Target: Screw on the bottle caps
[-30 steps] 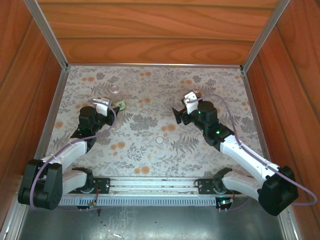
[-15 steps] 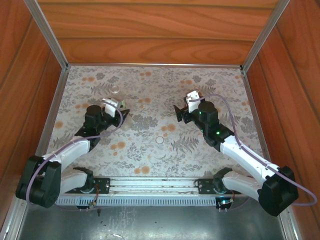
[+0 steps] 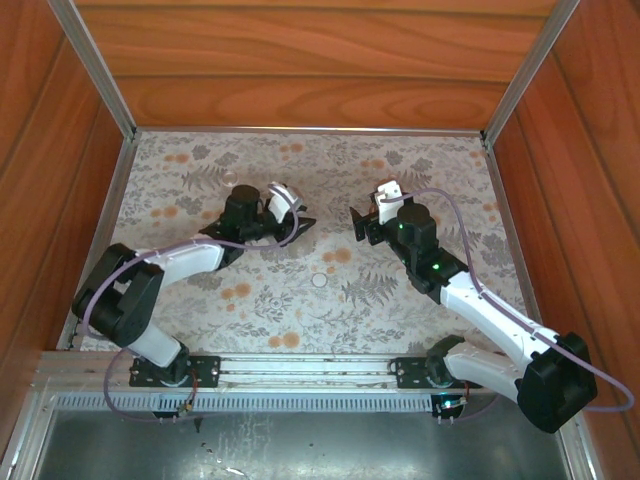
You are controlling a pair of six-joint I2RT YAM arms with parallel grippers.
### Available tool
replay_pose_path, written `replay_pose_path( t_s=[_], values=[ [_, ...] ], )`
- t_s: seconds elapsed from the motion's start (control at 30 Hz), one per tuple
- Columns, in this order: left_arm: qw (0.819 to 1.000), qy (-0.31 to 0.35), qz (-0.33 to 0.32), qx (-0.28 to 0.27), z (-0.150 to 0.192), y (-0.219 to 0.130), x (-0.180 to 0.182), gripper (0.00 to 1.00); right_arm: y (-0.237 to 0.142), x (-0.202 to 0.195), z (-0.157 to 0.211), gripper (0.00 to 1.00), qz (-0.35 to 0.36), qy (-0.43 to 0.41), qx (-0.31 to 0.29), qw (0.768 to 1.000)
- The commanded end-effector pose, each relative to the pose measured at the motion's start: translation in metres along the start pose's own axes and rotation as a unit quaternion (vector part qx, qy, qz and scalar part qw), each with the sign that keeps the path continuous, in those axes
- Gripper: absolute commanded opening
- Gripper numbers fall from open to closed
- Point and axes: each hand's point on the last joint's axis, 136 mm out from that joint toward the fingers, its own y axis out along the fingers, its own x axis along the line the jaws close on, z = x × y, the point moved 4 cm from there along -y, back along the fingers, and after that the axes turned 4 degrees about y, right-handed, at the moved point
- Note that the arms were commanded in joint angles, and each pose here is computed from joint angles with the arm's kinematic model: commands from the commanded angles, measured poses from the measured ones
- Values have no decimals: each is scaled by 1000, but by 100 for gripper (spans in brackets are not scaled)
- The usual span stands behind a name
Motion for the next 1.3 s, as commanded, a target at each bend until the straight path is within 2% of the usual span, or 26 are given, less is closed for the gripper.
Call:
replay_pose_path(
  t_s=[0.0,0.1,0.2,0.3,0.47,0.87,1.07,1.13,1.2,1.27],
  values=[
    [1000,7,28,-3,-3,9,-3,41,-2,-3,3,100,11,4,0,1000],
    [1000,-4,30,2,1,12,-2,50,-3,-3,3,100,12,3,1,1000],
    [999,-10,30,2,1,12,-2,68,-2,-3,2,100,12,3,1,1000],
    [1000,-9,24,-3,-2,9,-2,80,-2,-2,3,100,10,3,2,1000],
    [999,10,-16,-46,-2,-5,-1,96,2,0,4,100,6,3,5,1000],
    [988,48,-59,-138,35,-10,-1,97,8,3,8,100,-3,8,14,1000],
    [990,38,-39,-132,59,6,-1,95,10,4,9,100,-3,8,19,1000],
    [991,35,-39,-125,65,10,0,92,11,4,9,100,-4,10,19,1000],
    [992,34,-34,-121,69,13,0,83,12,5,9,100,-6,10,21,1000],
    [992,35,-28,-119,70,14,-1,78,12,5,8,100,-5,10,20,1000]
  ],
)
